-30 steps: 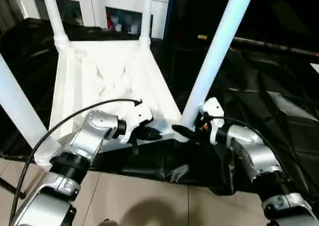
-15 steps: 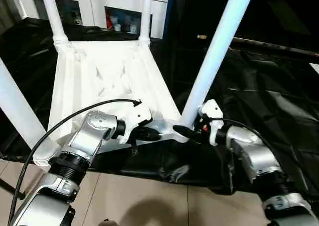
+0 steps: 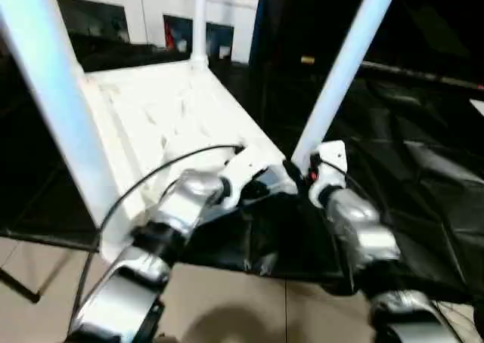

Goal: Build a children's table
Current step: Rotate leg to tighten

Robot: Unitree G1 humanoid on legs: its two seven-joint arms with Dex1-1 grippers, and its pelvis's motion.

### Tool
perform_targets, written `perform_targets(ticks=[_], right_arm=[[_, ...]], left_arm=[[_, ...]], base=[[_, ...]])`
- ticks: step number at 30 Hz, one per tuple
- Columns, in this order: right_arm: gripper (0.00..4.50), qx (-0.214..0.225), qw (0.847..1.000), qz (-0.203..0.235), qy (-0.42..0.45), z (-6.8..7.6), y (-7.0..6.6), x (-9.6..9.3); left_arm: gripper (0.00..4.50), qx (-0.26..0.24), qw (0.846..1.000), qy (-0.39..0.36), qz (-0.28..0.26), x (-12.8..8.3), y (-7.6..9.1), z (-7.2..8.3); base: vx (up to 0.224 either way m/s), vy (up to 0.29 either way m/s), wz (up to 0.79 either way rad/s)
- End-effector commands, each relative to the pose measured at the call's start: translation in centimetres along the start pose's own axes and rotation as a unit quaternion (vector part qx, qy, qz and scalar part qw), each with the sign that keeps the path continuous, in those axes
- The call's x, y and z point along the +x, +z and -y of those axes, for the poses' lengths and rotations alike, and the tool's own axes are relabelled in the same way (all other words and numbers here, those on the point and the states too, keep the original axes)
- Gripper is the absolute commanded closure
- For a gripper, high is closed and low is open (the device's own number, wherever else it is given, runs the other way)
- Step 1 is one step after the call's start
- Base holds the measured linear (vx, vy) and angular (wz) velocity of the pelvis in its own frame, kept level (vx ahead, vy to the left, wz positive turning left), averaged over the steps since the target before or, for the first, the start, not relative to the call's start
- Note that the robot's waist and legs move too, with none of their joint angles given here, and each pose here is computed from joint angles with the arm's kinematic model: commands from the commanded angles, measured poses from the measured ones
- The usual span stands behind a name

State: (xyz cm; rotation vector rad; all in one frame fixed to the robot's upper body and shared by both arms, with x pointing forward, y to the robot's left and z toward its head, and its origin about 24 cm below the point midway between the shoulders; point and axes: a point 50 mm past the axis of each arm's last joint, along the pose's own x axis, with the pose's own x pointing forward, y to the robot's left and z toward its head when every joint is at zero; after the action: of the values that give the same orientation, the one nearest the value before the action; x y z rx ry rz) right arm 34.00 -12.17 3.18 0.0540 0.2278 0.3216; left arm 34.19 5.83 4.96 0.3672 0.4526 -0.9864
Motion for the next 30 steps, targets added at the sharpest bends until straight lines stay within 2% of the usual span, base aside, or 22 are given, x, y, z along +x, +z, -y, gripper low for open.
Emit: perform_targets(ticks=[1, 4, 5, 6, 7, 9, 10, 12, 13, 14, 16, 20, 22, 23, 27, 30], right_arm=[[2.45, -0.002, 0.997, -0.027, 0.078, -3.6, -1.2, 0.6], [2.45, -0.018, 0.994, -0.015, 0.103, -3.8, -0.9, 0.5], [2.45, -0.021, 0.991, -0.006, 0.136, -3.8, -0.7, 0.3], [2.12, -0.019, 0.989, -0.002, 0.150, -3.7, -0.6, 0.1], [1.92, -0.008, 0.984, 0.001, 0.177, -3.0, -0.4, -0.3], [1.79, -0.020, 0.975, -0.005, 0.222, -2.1, -0.4, -1.1], [1.62, -0.020, 0.975, -0.005, 0.222, -2.1, -0.4, -1.1], [1.42, -0.043, 0.964, -0.022, 0.263, -1.4, -0.6, -1.9], [1.37, -0.043, 0.964, -0.022, 0.263, -1.4, -0.6, -1.9], [1.29, -0.063, 0.954, -0.037, 0.292, -0.5, -0.7, -2.7], [1.29, -0.079, 0.943, -0.049, 0.320, 0.5, -0.6, -3.6], [1.29, -0.080, 0.936, -0.052, 0.340, 1.4, -0.2, -4.0], [1.29, -0.077, 0.933, -0.054, 0.346, 1.4, -0.2, -4.0], [1.55, -0.081, 0.932, -0.056, 0.348, 1.4, -0.2, -4.0], [1.68, -0.079, 0.927, -0.058, 0.362, 1.2, -0.2, -4.1], [1.95, -0.083, 0.923, -0.063, 0.369, 1.1, -0.4, -4.2]], left_arm=[[4.50, -0.003, 0.999, 0.032, 0.006, 0.7, 0.4, 0.2], [4.50, 0.003, 1.000, 0.018, 0.012, 0.5, 0.3, 0.0], [4.50, 0.008, 1.000, 0.001, 0.020, 0.2, 0.2, 0.0], [4.50, 0.007, 1.000, -0.004, 0.021, 0.0, 0.1, -0.1], [4.50, 0.016, 0.999, -0.024, 0.031, -0.7, -0.2, -0.3], [4.50, 0.017, 0.998, -0.043, 0.031, -1.6, -0.9, -0.7], [4.50, 0.017, 0.998, -0.043, 0.031, -1.6, -0.9, -0.7], [4.50, 0.024, 0.997, -0.064, 0.037, -2.5, -1.3, -1.0], [4.50, 0.024, 0.997, -0.064, 0.037, -2.5, -1.3, -1.0], [4.50, 0.027, 0.994, -0.093, 0.041, -3.4, -1.8, -1.1], [4.50, 0.026, 0.989, -0.137, 0.047, -4.7, -2.2, -1.0], [4.50, 0.025, 0.983, -0.175, 0.042, -6.1, -2.7, -1.1], [4.50, 0.024, 0.982, -0.181, 0.040, -6.3, -2.8, -1.1], [4.50, 0.024, 0.982, -0.186, 0.038, -6.4, -3.0, -1.1], [4.50, 0.024, 0.982, -0.184, 0.038, -6.7, -3.1, -1.1], [4.50, 0.023, 0.982, -0.185, 0.038, -6.7, -3.1, -1.1]], base=[[0.000, 0.000, 0.00], [0.000, 0.000, 0.00], [0.000, 0.000, 0.00], [0.000, 0.000, 0.00], [0.000, 0.000, 0.00], [0.000, 0.000, 0.00], [0.000, 0.000, 0.00], [0.000, 0.000, 0.00], [0.000, 0.000, 0.00], [0.000, 0.000, 0.00], [0.000, 0.000, 0.00], [0.000, 0.000, 0.00], [0.000, 0.000, 0.00], [0.000, 0.000, 0.00], [0.000, 0.000, 0.00], [0.000, 0.000, 0.00]])
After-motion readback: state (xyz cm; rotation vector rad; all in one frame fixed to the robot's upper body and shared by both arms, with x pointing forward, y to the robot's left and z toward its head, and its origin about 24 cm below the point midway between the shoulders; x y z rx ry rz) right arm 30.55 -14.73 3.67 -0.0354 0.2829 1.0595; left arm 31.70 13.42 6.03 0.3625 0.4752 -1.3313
